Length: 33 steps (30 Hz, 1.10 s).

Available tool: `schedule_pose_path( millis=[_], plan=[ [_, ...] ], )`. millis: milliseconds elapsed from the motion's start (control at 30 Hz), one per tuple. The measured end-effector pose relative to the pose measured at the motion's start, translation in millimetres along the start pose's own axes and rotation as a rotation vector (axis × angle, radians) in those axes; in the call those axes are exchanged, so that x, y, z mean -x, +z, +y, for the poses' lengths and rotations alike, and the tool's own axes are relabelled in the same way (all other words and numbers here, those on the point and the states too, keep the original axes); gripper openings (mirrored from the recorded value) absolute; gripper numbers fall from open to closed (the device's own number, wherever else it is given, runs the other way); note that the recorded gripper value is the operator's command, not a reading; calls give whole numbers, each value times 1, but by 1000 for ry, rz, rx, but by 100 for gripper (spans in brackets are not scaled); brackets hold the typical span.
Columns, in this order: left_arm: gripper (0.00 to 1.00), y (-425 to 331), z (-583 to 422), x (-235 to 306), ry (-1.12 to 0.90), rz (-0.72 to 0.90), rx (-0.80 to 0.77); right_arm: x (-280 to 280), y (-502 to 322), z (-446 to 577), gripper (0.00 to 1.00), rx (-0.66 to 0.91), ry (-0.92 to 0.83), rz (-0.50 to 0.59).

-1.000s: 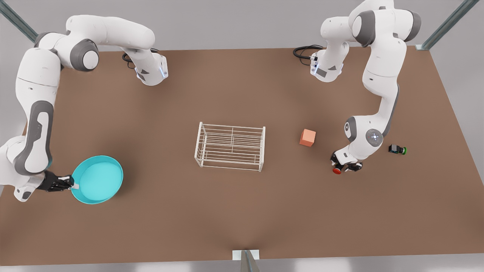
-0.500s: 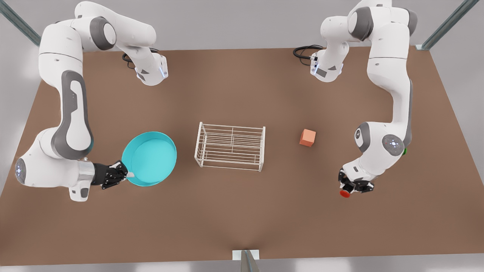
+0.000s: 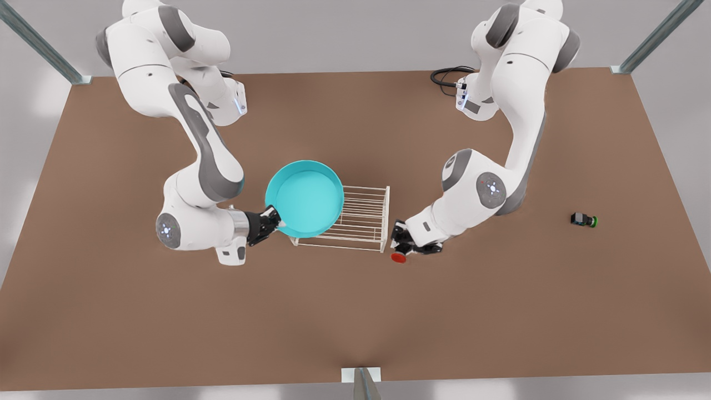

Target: Place the plate on the shelf with right arm and place the red button switch in the plate with left arm

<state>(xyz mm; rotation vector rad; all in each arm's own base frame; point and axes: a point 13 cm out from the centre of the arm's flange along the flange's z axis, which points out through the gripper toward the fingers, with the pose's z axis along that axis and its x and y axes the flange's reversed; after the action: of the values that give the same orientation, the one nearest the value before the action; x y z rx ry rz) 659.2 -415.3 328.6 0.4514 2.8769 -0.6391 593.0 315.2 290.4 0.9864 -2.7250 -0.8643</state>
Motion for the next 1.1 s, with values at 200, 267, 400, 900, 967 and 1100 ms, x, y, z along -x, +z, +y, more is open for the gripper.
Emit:
schedule_pose_path(
  millis=[200, 267, 400, 900, 967, 1100],
  plan=[
    [41, 35, -112, 8, -229, -127, -146, 22, 50, 12, 23, -26, 81, -30],
    [41, 43, -130, 8, -302, -156, -173, 15, 63, 9, 100, -39, 122, -28],
    [41, 68, -151, -7, -418, -156, -192, 19, 3, 0, 100, -90, 185, -135],
    [100, 86, -140, -56, -477, -134, -30, -151, -242, -155, 100, -588, 437, 70],
    [100, 1, -68, 7, -507, -198, 40, -157, -243, -157, 100, -600, 449, 92],
    [100, -91, 94, 28, -586, -163, 269, -164, -243, -160, 100, -610, 468, 115]
  ],
)
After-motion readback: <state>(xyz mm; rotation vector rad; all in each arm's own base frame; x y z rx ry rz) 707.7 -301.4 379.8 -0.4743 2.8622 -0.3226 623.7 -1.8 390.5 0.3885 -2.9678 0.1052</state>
